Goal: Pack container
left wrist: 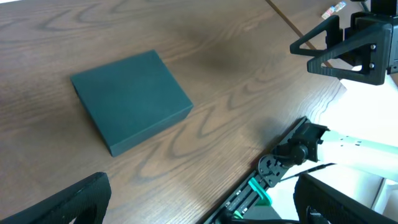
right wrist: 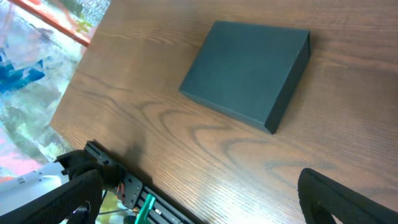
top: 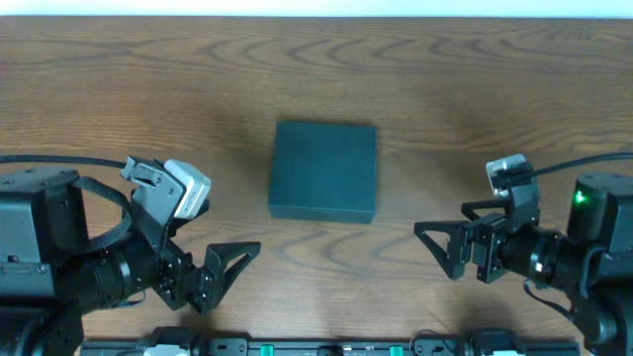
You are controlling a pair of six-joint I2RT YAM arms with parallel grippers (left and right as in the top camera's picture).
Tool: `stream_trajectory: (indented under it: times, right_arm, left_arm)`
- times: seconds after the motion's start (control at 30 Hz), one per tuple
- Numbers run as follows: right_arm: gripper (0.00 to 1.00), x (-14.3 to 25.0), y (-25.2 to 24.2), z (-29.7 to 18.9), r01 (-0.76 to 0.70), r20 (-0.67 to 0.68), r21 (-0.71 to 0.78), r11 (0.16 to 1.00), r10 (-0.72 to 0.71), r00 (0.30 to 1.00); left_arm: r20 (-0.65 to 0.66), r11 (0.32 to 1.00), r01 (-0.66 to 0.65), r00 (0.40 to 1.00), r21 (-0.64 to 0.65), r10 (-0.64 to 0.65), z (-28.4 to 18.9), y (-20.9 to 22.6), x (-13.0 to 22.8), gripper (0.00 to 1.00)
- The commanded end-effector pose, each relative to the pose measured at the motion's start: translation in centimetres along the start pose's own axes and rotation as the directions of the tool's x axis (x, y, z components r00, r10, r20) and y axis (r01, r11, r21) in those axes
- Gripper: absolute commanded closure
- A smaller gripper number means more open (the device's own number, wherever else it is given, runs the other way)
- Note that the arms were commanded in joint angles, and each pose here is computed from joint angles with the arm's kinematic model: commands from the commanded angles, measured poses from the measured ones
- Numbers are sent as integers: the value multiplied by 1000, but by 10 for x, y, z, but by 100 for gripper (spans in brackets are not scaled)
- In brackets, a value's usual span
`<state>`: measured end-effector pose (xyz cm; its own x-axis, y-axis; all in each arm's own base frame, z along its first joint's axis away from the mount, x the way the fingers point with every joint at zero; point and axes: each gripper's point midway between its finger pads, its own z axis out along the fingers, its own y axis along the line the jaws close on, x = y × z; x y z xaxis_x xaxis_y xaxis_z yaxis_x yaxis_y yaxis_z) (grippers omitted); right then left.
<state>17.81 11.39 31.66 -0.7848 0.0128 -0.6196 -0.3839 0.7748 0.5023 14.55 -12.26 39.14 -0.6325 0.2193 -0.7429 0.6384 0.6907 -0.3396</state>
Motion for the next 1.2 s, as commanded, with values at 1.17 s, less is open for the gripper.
stream_trajectory:
  times: [1.17]
  right_arm:
    - [1,1,-1,0,10,-3,8,1000,-10,1000]
  left_arm:
    - [112,884,-107,978,-454,176,-17,59,43,5]
